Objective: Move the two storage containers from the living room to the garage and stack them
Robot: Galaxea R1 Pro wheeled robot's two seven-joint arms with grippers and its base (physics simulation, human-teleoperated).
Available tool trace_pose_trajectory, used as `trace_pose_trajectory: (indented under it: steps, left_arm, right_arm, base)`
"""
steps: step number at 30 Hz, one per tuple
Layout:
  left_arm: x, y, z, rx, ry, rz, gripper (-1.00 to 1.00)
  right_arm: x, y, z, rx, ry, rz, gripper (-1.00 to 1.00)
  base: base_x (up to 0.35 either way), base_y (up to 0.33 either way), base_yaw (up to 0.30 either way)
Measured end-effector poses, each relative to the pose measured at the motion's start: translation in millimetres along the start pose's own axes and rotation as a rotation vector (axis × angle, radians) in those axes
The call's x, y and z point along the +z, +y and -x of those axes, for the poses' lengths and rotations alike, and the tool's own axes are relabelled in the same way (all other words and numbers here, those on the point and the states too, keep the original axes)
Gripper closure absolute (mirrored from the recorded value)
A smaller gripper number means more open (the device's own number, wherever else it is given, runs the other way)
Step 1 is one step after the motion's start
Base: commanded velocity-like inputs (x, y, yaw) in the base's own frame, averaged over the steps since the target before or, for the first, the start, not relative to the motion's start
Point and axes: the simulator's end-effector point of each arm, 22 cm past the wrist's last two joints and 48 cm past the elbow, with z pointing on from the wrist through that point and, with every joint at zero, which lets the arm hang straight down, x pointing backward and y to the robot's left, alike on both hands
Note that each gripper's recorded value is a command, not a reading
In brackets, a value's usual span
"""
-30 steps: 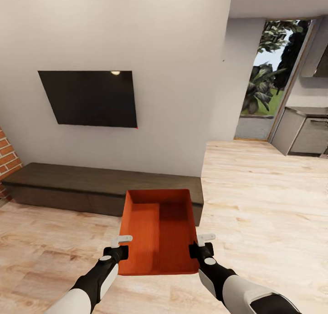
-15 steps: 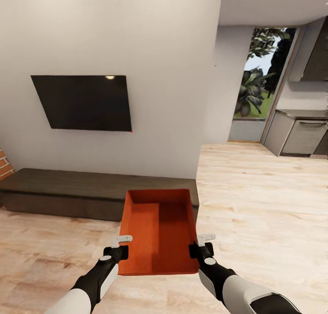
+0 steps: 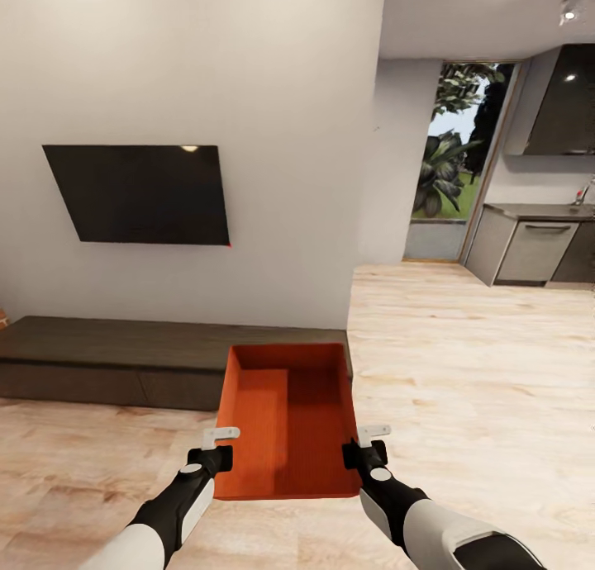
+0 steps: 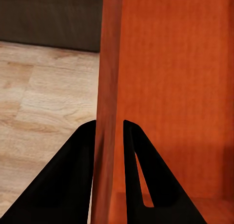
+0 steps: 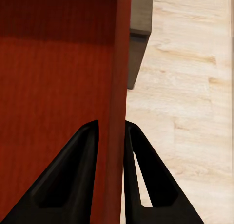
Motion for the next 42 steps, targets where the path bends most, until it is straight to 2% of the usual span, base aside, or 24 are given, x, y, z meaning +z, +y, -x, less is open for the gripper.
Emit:
trace_pose_trajectory:
  steps: [14, 38, 42]
  left_arm:
    - [-4.9, 1, 11, -0.002, -0.021, -0.002, 1.00]
    - [-5.3, 0, 10, -0.001, -0.018, -0.001, 1.00]
    - [-5.2, 0, 10, -0.002, -0.019, -0.002, 1.00]
  right_arm:
    - [-4.1, 0, 12, 0.000, -0.021, -0.003, 1.00]
    - [-4.3, -1, 11, 0.000, -0.018, -0.002, 1.00]
    - [-4.4, -1, 11, 0.000, -0.019, -0.002, 1.00]
  base:
    - [0.000, 0.000, -0.089]
    - [0.000, 0.000, -0.002]
    - [0.000, 0.000, -0.171]
